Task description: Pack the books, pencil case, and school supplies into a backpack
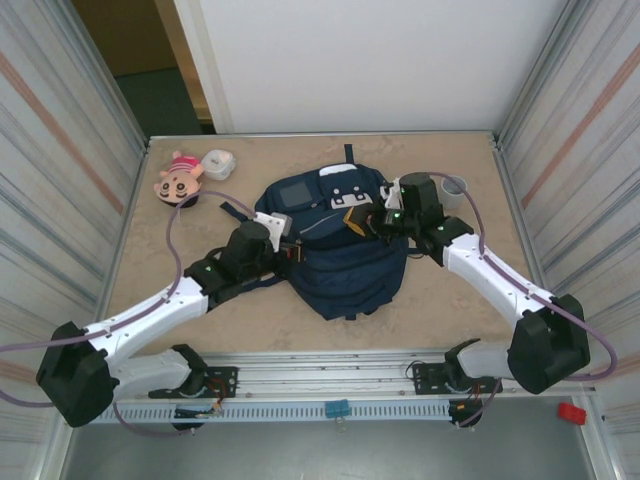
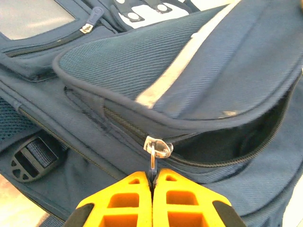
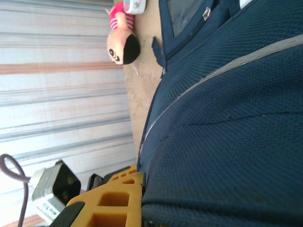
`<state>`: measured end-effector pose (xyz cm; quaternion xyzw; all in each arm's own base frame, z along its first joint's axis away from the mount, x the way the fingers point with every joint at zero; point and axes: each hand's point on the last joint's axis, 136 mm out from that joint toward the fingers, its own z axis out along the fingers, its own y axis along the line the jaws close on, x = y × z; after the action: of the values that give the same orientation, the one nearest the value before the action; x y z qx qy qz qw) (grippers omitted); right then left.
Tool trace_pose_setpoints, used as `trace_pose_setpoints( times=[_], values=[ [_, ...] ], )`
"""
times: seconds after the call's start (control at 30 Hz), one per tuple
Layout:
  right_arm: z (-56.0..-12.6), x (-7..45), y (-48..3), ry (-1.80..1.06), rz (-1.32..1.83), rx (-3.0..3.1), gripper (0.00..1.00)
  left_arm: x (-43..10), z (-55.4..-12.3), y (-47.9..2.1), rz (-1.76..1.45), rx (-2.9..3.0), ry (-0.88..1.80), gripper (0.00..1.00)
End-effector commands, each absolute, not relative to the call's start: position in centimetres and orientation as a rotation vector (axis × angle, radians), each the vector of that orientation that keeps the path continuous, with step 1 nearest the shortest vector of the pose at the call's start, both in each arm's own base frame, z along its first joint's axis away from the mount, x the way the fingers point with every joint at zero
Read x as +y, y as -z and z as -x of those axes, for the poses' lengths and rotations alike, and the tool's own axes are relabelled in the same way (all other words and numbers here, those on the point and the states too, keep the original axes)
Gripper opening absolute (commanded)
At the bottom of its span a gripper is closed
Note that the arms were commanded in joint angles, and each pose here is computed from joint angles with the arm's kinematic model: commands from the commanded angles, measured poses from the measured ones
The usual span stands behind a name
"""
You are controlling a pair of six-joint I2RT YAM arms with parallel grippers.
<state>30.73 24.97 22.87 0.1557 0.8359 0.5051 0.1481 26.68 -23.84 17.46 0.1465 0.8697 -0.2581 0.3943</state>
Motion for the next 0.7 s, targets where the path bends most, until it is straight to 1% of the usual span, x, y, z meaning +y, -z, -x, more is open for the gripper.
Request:
trace_pose_setpoints(
  times=[0.0,0.1,0.23,0.3,0.4,0.57,0.63,0.67],
  values=[
    [-30.8,24.3,-27.0,-1.496,-0.296,2.318,0.00,-21.3,-27.9,-17.4,-0.333,2.190,0.559,0.00],
    [-30.5,24.8,-27.5,-1.541,-0.265,2.317,0.00,-20.5,-29.2,-17.2,-0.300,2.181,0.545,0.00],
    [-30.3,25.7,-27.1,-1.581,-0.247,2.336,0.00,-20.5,-31.2,-17.3,-0.281,2.159,0.545,0.03],
    [-30.3,26.1,-26.8,-1.588,-0.247,2.343,0.00,-20.7,-32.0,-17.4,-0.277,2.163,0.539,0.05],
    [-30.5,26.7,-26.3,-1.561,-0.265,2.348,0.00,-20.8,-33.1,-17.4,-0.250,2.182,0.525,0.11],
    [-32.2,26.8,-24.4,-1.416,-0.408,2.297,0.00,-20.0,-32.9,-18.0,-0.121,2.264,0.527,0.34],
    [-32.7,27.3,-23.8,-1.432,-0.475,2.268,0.00,-18.5,-32.4,-18.1,0.005,2.327,0.513,0.51],
    [-32.6,27.6,-23.4,-1.432,-0.488,2.268,0.01,-17.6,-32.0,-18.1,0.069,2.357,0.499,0.56]
  ],
)
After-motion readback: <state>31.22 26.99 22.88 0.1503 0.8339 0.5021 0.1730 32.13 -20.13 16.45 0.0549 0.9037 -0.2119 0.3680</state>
